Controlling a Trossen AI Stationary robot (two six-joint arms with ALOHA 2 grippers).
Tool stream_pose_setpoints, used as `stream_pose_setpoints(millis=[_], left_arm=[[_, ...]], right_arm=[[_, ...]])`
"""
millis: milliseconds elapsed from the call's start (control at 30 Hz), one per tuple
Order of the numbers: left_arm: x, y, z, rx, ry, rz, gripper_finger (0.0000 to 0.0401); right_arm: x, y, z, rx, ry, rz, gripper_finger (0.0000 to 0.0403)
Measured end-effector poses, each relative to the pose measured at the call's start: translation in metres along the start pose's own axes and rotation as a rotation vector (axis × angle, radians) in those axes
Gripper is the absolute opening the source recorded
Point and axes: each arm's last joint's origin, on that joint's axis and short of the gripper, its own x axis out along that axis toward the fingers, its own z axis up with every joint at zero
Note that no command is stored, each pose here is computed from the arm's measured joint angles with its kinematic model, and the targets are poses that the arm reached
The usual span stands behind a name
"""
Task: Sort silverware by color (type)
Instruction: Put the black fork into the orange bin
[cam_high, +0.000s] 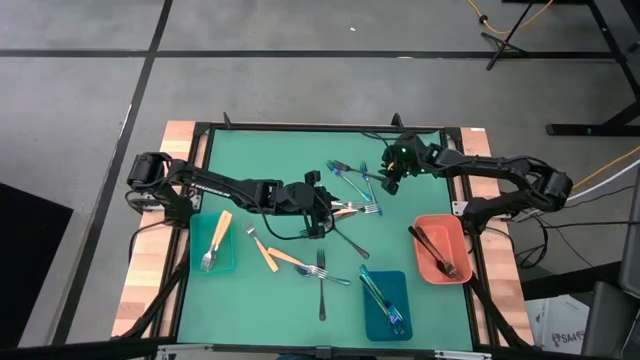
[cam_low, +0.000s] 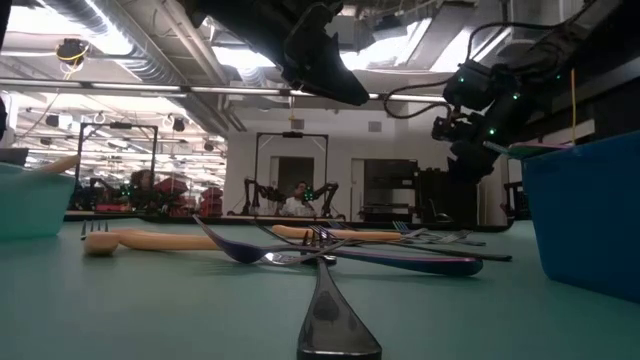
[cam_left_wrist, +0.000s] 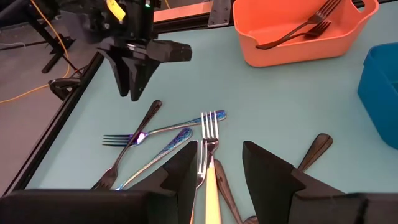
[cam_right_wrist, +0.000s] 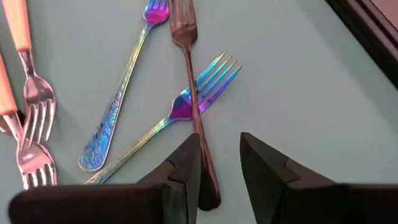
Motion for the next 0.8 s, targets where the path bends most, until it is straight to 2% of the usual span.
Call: stream_pose_setpoints(millis=[167,267,800], left_arm=[[0.000,0.000,0.000,0.000,0.000,0.000,0.0121],[0.000,0.000,0.000,0.000,0.000,0.000,0.0121],[0.000,0.000,0.000,-0.001,0.000,0.000,0.0121]], right_arm=[[0.009,-0.001,-0.001,0.003,-0.011,0.005,0.0104],[0.019,0.000,-0.001,0.005,-0.017,0.049,0.0104],[0.051,-0.001,-0.014,-0.014,0.064,0.073,0.0104]])
